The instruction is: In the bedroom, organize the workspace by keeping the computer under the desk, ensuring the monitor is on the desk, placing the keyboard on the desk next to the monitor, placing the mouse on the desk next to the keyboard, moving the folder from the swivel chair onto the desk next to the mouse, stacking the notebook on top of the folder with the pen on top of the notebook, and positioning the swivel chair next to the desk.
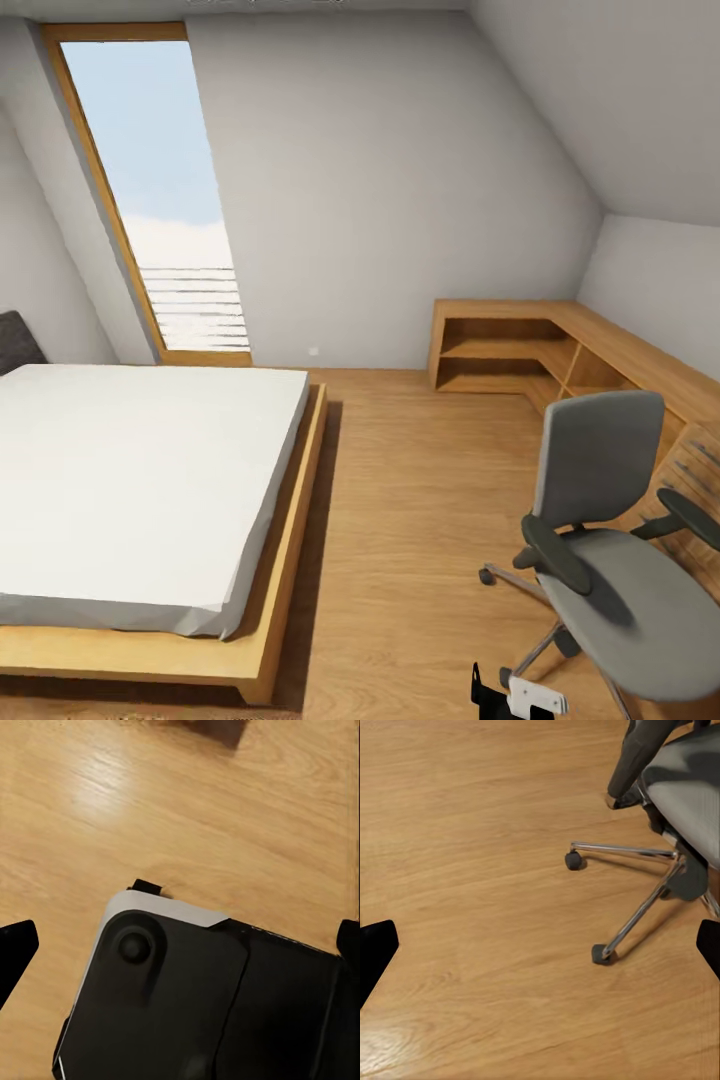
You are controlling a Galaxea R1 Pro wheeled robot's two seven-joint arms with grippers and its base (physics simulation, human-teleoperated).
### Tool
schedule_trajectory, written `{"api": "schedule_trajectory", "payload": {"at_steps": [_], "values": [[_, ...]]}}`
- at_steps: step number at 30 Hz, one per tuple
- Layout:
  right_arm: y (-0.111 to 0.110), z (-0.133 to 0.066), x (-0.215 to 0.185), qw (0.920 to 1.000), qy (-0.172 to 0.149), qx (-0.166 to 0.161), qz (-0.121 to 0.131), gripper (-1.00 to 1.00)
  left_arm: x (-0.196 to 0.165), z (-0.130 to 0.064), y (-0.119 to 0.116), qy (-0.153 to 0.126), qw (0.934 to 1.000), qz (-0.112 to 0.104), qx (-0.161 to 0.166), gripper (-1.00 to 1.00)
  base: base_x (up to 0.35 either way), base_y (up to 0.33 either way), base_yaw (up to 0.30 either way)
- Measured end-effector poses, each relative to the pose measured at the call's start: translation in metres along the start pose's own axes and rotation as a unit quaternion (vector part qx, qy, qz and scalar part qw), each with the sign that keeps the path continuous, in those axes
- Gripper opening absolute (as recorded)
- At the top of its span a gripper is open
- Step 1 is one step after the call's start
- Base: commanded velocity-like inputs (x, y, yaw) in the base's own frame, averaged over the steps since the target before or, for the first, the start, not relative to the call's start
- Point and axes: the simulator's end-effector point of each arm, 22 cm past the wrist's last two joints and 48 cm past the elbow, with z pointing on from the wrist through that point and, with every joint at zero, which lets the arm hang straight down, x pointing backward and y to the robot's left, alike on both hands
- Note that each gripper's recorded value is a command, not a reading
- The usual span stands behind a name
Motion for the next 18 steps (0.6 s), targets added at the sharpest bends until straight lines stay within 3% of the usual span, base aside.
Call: {"api": "schedule_trajectory", "payload": {"at_steps": [11, 18], "values": [[-0.004, 0.001, -0.008, 1.0000, -0.010, 0.002, 0.001, 1.00, -0.097, 0.001, -0.046, -0.101, 0.9937, 0.001, 0.048, 1.00, 0.000, 0.000, 0.037], [-0.007, 0.002, -0.015, 0.9999, -0.017, 0.003, 0.001, 1.00, -0.116, -0.003, -0.050, -0.125, 0.9907, 0.007, 0.054, 1.00, 0.000, 0.000, -0.073]]}}
